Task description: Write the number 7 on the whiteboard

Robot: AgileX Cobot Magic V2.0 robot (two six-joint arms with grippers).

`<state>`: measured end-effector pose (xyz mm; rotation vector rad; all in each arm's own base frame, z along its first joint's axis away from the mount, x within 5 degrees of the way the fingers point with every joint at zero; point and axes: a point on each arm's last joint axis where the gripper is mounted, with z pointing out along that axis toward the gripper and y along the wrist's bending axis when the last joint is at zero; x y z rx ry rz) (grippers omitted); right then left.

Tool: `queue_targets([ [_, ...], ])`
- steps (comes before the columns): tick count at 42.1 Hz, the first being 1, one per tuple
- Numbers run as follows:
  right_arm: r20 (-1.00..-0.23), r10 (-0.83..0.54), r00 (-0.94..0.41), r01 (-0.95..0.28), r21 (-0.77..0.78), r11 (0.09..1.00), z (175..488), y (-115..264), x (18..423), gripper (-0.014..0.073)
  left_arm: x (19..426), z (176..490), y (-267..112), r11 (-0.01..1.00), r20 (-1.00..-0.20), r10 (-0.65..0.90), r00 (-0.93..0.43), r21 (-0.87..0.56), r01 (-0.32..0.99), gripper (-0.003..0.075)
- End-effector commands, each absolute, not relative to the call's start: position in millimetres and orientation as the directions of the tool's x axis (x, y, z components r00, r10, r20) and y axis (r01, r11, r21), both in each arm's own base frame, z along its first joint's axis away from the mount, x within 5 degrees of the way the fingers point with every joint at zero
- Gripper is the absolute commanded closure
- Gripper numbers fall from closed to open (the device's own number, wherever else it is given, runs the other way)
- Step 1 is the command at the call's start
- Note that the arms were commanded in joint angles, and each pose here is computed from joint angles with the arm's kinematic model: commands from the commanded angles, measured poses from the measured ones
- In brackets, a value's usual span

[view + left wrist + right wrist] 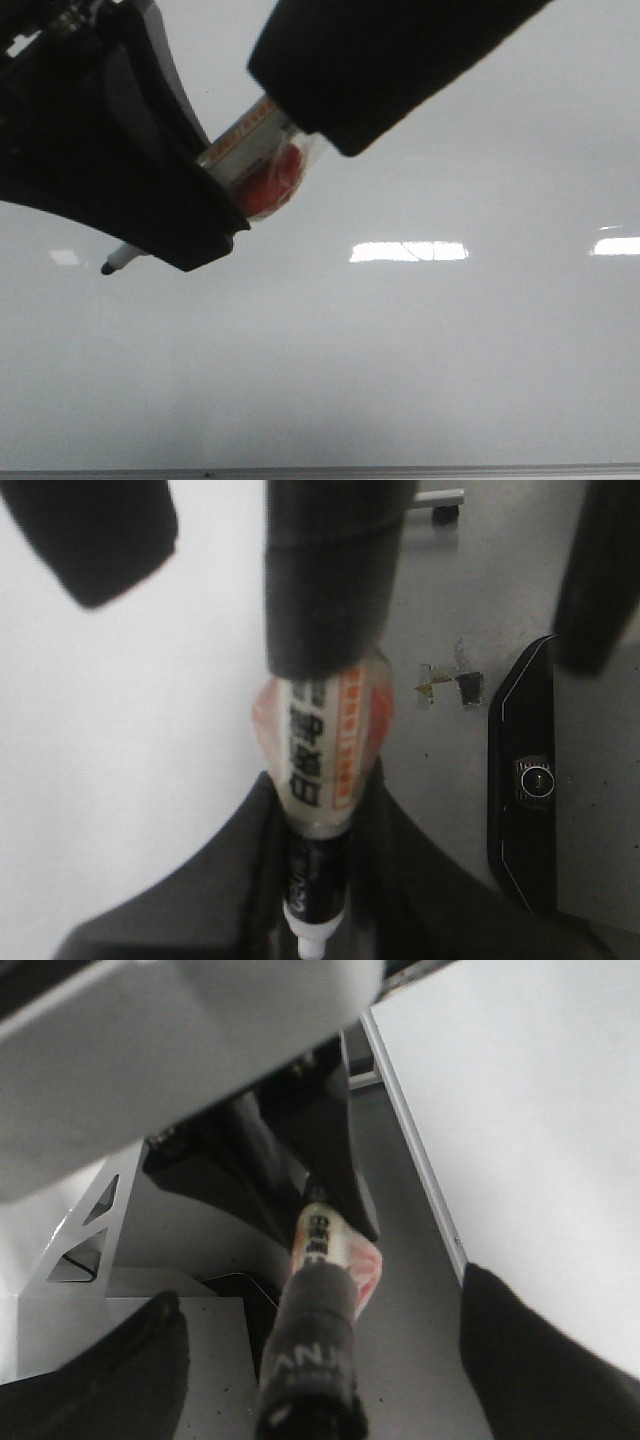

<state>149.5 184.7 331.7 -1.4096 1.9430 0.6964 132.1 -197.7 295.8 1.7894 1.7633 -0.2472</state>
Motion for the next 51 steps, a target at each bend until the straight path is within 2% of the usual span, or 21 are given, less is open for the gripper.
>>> queue_targets([
  [1,-0.799,-0.567,-0.203,-0.957,0.038,0.288,347,194,155,0.0015,132,317,-201,0.108,-0.612,0.780,0.131,0.339,0.935,0.0741],
  [4,-0.793,-0.572,-0.210,-0.956,0.045,0.288,344,197,158,0.0034,132,317,-201,0.110,-0.615,0.777,0.133,0.341,0.934,0.0741],
  [6,-0.793,-0.572,-0.209,-0.956,0.043,0.289,344,198,159,0.0076,132,317,-201,0.110,-0.615,0.777,0.133,0.341,0.934,0.0741],
  [15,-0.787,-0.578,-0.214,-0.958,0.053,0.283,342,198,159,0.0426,133,318,-202,0.119,-0.626,0.767,0.138,0.350,0.929,0.0739],
  [19,-0.779,-0.588,-0.216,-0.960,0.061,0.272,342,198,157,0.0595,135,320,-203,0.127,-0.636,0.757,0.151,0.370,0.920,0.0692],
  [22,-0.776,-0.592,-0.217,-0.961,0.065,0.268,341,198,156,0.0670,135,320,-203,0.126,-0.634,0.757,0.156,0.376,0.918,0.0590],
  [28,-0.780,-0.585,-0.220,-0.958,0.059,0.281,342,197,159,0.0664,134,320,-201,0.123,-0.628,0.764,0.148,0.367,0.922,0.0139],
  [30,-0.782,-0.582,-0.223,-0.955,0.056,0.291,342,195,161,0.0664,133,321,-200,0.122,-0.628,0.764,0.148,0.367,0.922,0.0060],
  [32,-0.782,-0.580,-0.229,-0.951,0.052,0.304,342,193,164,0.0664,132,321,-198,0.119,-0.624,0.768,0.147,0.363,0.924,0.0034],
  [35,-0.780,-0.575,-0.246,-0.942,0.052,0.332,342,188,169,0.0664,127,322,-193,0.114,-0.619,0.772,0.143,0.357,0.927,0.0066],
  [39,-0.777,-0.564,-0.279,-0.923,0.055,0.380,341,178,179,0.0664,119,323,-182,0.113,-0.618,0.774,0.139,0.351,0.930,0.0152],
  [51,-0.808,-0.478,-0.345,-0.828,0.021,0.561,345,147,211,0.0664,80,319,-127,0.223,-0.715,0.696,0.074,0.313,0.923,0.0566],
])
